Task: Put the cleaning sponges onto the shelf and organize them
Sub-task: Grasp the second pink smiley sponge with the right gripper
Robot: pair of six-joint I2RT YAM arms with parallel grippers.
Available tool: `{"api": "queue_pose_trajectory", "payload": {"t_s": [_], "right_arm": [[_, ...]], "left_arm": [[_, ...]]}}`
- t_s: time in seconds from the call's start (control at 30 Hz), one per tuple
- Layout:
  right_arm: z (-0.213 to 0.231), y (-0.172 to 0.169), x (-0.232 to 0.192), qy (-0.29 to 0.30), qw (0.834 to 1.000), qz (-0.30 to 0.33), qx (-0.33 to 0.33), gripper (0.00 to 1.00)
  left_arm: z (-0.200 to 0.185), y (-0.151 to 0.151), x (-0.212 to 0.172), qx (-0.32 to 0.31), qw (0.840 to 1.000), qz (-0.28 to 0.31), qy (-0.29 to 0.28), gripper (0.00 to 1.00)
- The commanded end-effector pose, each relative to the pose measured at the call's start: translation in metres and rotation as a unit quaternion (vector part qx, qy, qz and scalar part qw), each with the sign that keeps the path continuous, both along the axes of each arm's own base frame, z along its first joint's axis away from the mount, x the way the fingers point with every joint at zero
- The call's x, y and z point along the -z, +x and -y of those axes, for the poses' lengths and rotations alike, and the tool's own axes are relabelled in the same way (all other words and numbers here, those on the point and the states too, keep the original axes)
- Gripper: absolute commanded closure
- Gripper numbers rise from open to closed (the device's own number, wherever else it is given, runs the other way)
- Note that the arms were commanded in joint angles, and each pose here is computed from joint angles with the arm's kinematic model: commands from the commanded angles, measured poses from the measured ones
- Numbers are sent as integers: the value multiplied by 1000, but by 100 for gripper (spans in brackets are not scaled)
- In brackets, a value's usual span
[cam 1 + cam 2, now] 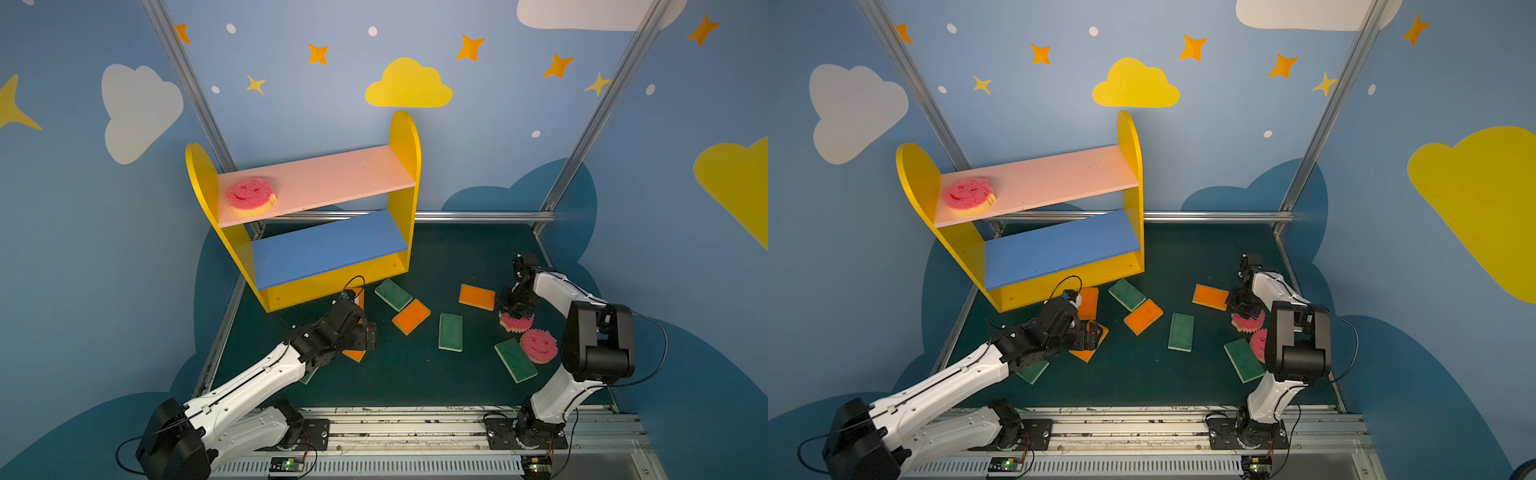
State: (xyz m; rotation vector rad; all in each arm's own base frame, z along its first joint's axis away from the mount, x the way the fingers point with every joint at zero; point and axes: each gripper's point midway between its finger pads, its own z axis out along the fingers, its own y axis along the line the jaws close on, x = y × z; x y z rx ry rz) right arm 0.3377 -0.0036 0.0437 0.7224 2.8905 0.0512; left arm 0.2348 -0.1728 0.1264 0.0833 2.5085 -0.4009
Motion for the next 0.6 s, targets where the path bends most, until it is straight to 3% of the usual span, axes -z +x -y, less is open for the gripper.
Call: {"api": "queue_pose_trajectory", "payload": {"t_s": [0.0, 0.17, 0.57], "right_arm": [[-4, -2, 5, -2, 1000, -14, -12, 85], [-10, -2, -5, -11, 1000, -6, -26, 90], [-43, 2, -58, 0, 995, 49, -83, 94]], "left_arm": [[-2, -6, -4, 5, 1000, -6, 0, 0], [-3, -8, -12, 8, 1000, -4, -4, 0], [-8, -11, -31, 7, 1000, 6, -8, 1]]}}
